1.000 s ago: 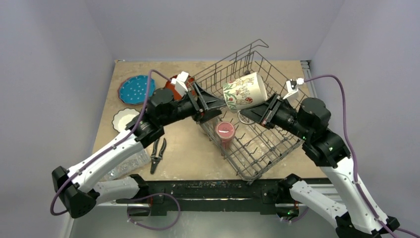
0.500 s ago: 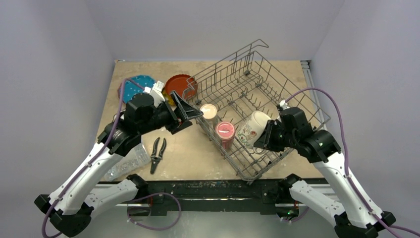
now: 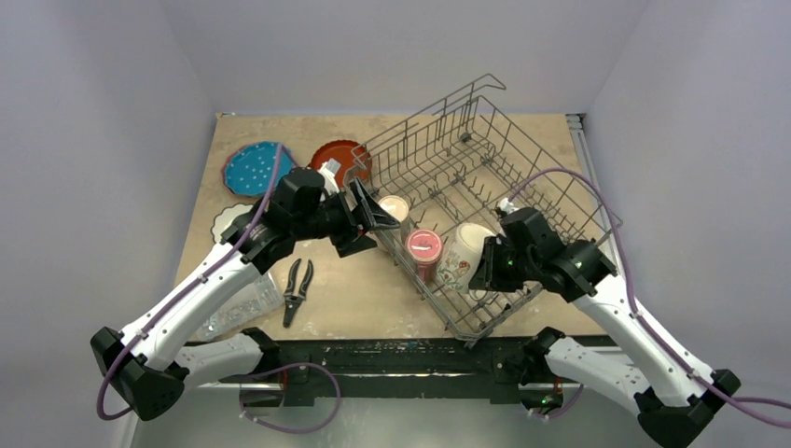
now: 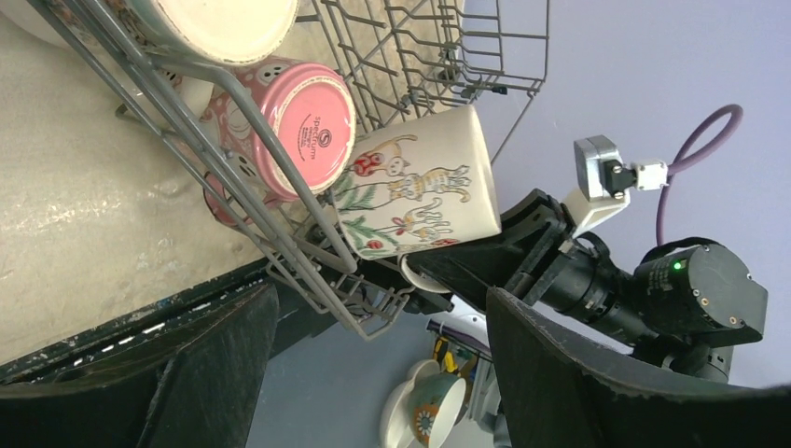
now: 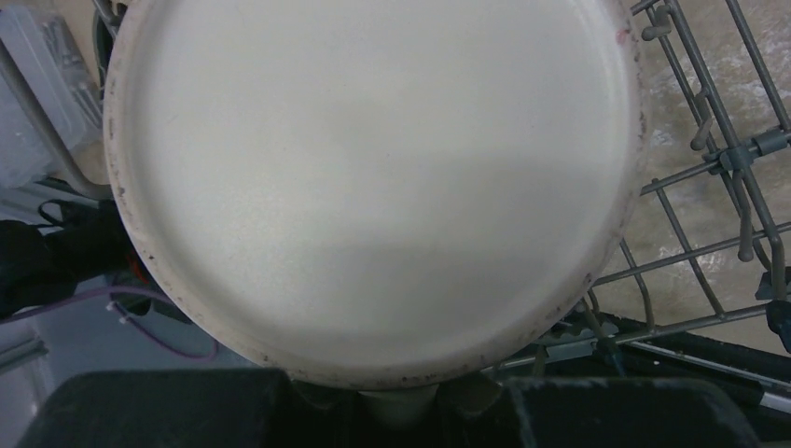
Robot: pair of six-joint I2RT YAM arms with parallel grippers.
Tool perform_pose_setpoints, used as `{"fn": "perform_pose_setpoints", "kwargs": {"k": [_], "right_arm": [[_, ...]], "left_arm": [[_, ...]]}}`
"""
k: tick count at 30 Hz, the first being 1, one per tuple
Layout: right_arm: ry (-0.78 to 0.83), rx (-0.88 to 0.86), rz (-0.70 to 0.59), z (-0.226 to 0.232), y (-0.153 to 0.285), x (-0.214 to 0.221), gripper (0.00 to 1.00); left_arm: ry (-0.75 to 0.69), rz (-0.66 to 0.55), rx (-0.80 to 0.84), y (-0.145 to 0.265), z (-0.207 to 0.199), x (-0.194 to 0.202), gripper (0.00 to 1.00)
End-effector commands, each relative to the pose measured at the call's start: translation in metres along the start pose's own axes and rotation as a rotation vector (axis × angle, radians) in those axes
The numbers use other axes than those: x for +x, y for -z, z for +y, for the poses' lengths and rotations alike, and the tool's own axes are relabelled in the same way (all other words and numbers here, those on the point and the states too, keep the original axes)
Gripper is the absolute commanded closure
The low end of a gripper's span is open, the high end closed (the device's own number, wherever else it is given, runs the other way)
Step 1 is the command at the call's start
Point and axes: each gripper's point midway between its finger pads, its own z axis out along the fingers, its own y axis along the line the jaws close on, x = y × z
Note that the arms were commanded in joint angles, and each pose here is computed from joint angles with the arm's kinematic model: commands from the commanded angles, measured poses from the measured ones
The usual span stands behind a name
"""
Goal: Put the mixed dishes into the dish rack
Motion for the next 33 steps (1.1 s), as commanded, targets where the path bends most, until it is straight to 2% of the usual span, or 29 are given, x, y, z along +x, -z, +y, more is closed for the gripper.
{"fn": "perform_pose_setpoints", "kwargs": {"k": [1, 5, 10, 18, 22, 33], "right_arm": [[0.091, -0.137, -0.039, 0.042, -0.002, -0.006, 1.0], [0.101, -0.115, -0.041, 0.046, -0.005, -0.005, 1.0], [0.107, -0.096, -0.114, 0.051, 0.021, -0.023, 1.0], [0.103, -0.165, -0.048, 0.061, 0.035, -0.008, 1.0], [0.105, -0.171, 0.008, 0.058, 0.022, 0.003, 1.0], [0.1, -0.047, -0.059, 0.028, -0.02, -0.002, 1.0]], "left_arm": [[-0.032, 0.018, 0.057, 0.002, -0.015, 0.004, 0.19], [-0.031, 0.023, 0.056, 0.001, -0.015, 0.005, 0.19], [-0.036, 0.023, 0.054, 0.003, -0.013, 0.006, 0.19], [-0.041, 0.026, 0.059, 0.003, -0.014, 0.006, 0.19], [-0.041, 0.036, 0.055, 0.002, -0.012, 0.008, 0.18], [-0.047, 0.029, 0.056, 0.011, -0.007, 0.012, 0.18]]}}
